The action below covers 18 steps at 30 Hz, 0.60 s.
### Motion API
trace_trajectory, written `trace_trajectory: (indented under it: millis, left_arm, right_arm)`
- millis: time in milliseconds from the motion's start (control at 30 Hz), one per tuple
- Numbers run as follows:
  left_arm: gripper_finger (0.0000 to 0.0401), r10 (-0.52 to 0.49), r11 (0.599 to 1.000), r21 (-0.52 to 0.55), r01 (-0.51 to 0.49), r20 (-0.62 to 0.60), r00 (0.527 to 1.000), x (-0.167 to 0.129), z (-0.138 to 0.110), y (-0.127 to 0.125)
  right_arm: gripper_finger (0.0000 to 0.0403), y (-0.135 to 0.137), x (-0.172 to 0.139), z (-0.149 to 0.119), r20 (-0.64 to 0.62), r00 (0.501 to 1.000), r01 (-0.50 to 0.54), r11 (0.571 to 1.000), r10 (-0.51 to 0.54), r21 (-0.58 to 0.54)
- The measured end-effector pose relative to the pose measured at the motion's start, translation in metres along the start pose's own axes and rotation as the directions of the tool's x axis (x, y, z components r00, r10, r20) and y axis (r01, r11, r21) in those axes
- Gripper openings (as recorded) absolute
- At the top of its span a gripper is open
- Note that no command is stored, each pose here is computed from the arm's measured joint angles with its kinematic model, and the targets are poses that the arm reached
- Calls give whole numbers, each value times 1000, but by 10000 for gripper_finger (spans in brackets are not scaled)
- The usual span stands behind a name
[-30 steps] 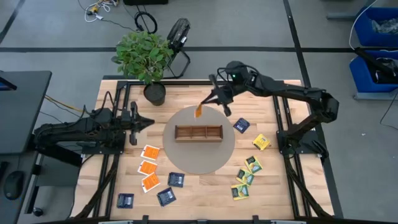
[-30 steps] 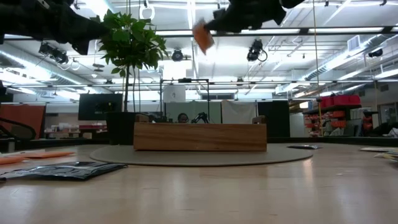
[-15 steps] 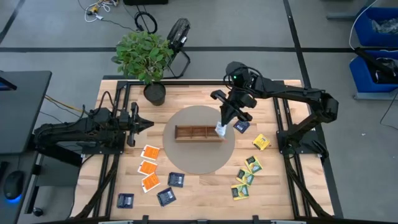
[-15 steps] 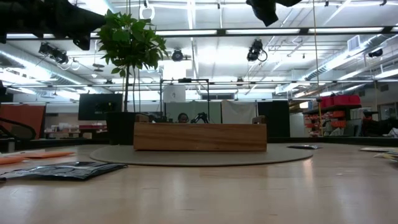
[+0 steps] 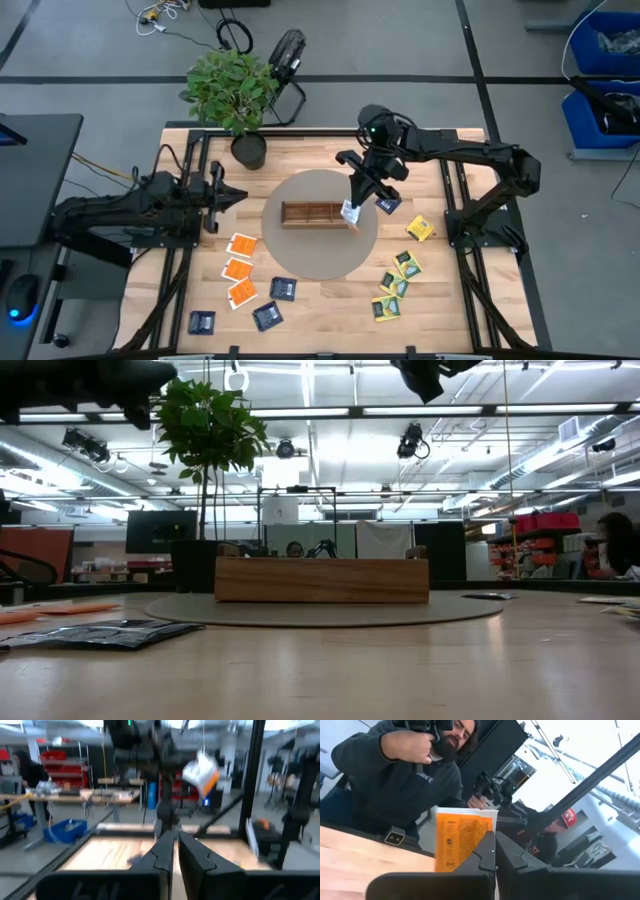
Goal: Pick & Place Tea
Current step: Put the orange tea bag into the left section of the wooden organizer
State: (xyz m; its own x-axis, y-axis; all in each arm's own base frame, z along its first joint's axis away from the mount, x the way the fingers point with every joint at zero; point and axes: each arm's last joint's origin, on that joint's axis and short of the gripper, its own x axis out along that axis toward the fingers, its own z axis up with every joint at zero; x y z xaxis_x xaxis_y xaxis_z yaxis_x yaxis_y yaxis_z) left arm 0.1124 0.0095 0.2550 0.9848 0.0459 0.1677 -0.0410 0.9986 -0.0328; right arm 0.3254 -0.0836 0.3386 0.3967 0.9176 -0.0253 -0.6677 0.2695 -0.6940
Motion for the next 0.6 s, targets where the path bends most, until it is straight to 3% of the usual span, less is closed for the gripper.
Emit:
trace_trajectory:
  millis: [333,467,600]
  left_arm:
    - [106,41,989,-146,-33,51,998,48,-12,9]
    - [139,63,988,-144,-57,34,997,59,-21,16]
    - [163,20,988,-156,-18,13,1000,64,-27,19]
  right_arm:
    - [0,-9,3,-25,41,999,-11,997,14,-81]
    - [0,-9,3,-28,41,999,-14,1000,15,-18]
    - [0,-8,0,-30,19,1000,1,1000,-2,24]
